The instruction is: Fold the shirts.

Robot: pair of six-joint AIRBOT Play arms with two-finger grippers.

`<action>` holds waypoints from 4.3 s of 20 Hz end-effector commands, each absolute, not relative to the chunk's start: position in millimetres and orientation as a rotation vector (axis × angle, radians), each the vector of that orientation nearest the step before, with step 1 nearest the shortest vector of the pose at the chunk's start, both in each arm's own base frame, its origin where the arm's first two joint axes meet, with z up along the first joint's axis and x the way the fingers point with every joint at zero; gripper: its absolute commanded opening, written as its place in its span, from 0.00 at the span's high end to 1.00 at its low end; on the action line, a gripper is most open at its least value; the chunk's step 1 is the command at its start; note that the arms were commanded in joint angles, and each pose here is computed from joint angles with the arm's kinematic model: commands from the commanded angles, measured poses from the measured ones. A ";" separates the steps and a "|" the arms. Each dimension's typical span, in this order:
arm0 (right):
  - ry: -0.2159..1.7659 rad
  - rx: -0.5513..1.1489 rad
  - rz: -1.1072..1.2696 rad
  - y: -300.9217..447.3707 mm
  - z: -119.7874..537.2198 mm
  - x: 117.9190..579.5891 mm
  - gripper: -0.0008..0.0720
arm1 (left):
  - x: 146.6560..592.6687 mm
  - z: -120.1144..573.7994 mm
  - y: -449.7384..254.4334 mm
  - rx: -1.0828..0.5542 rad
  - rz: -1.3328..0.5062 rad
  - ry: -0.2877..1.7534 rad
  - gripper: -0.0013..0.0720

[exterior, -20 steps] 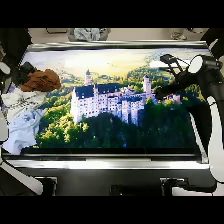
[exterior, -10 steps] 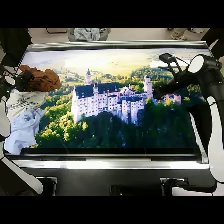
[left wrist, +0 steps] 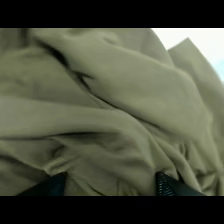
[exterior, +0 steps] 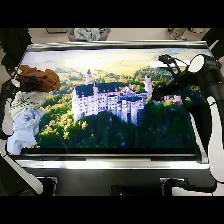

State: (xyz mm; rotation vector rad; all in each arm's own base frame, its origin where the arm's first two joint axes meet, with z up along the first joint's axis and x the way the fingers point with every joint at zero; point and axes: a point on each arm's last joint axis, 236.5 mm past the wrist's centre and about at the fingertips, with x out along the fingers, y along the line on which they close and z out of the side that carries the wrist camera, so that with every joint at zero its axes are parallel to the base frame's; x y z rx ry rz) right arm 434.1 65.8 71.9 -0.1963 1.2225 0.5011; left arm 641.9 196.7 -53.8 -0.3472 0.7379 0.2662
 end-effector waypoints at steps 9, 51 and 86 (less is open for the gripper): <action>1.169 -0.209 0.525 70.8 87.8 435.5 0.06 | 666.2 24.1 169.3 -0.378 0.247 0.556 0.95; 1.562 -0.307 0.722 55.9 9.9 301.2 0.06 | 288.0 -19.2 -166.8 -0.417 -0.521 1.359 0.01; 1.604 -0.164 0.774 79.9 -30.0 276.5 0.06 | 300.7 -98.3 -241.9 -0.553 -0.515 1.363 0.17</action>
